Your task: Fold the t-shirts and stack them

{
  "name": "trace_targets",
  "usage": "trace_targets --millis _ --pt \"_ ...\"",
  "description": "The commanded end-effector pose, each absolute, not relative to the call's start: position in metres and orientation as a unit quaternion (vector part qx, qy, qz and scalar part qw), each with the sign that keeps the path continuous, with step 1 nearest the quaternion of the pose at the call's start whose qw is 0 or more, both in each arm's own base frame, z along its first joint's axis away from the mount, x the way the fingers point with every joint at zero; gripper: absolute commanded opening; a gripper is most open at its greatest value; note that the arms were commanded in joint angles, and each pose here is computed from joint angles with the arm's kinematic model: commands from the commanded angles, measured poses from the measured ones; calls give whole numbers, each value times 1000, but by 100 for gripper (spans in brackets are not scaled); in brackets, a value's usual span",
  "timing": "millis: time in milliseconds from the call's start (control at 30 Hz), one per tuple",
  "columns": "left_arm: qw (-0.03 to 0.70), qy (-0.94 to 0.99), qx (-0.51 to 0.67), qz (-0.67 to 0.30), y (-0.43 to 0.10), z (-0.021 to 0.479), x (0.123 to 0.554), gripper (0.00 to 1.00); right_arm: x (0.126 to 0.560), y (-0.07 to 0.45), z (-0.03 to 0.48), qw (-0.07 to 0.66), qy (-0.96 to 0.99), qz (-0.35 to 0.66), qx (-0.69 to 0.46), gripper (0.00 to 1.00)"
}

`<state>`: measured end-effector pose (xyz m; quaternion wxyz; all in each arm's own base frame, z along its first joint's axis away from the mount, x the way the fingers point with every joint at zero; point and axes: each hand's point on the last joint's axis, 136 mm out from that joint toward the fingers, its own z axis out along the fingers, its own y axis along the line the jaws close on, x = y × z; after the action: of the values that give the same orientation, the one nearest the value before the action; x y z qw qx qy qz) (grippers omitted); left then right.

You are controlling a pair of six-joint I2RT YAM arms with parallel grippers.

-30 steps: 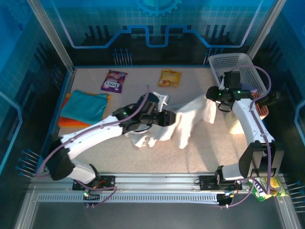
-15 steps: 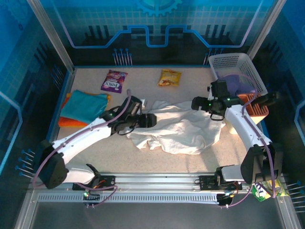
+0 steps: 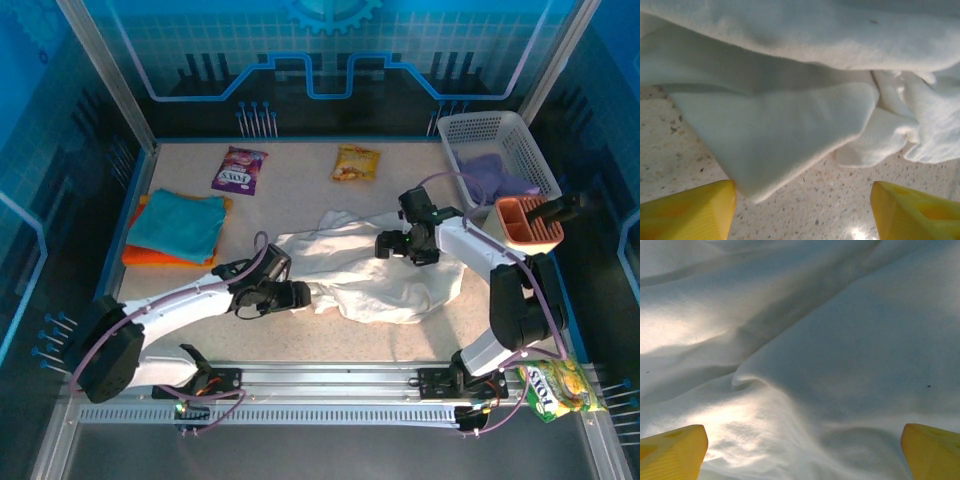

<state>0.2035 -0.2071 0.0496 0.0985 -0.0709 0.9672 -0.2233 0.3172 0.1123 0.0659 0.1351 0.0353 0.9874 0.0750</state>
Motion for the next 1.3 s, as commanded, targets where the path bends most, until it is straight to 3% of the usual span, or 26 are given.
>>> trace_targets --millis 0,100,200,533,700,933,1167,1267 --pt "91 966 -82 -229 -217 43 209 68 327 116 69 146 986 63 46 99" --pt "91 967 -76 -225 -223 34 216 67 332 122 66 148 987 53 39 99" --pt "107 968 -78 -213 -224 29 229 59 338 133 59 136 989 50 32 99" --pt "140 965 -65 -213 -211 71 257 0 376 179 39 115 989 90 26 97" --pt "145 966 -39 -211 -191 116 240 0 400 204 33 112 986 118 29 96" --pt "115 965 -52 -228 -163 161 180 0 425 240 30 108 984 140 16 95" --pt "81 962 -111 -237 -140 157 133 0 415 248 44 121 981 150 -1 96" --pt "56 964 -118 -232 -138 146 122 6 404 233 57 133 982 131 -4 97"
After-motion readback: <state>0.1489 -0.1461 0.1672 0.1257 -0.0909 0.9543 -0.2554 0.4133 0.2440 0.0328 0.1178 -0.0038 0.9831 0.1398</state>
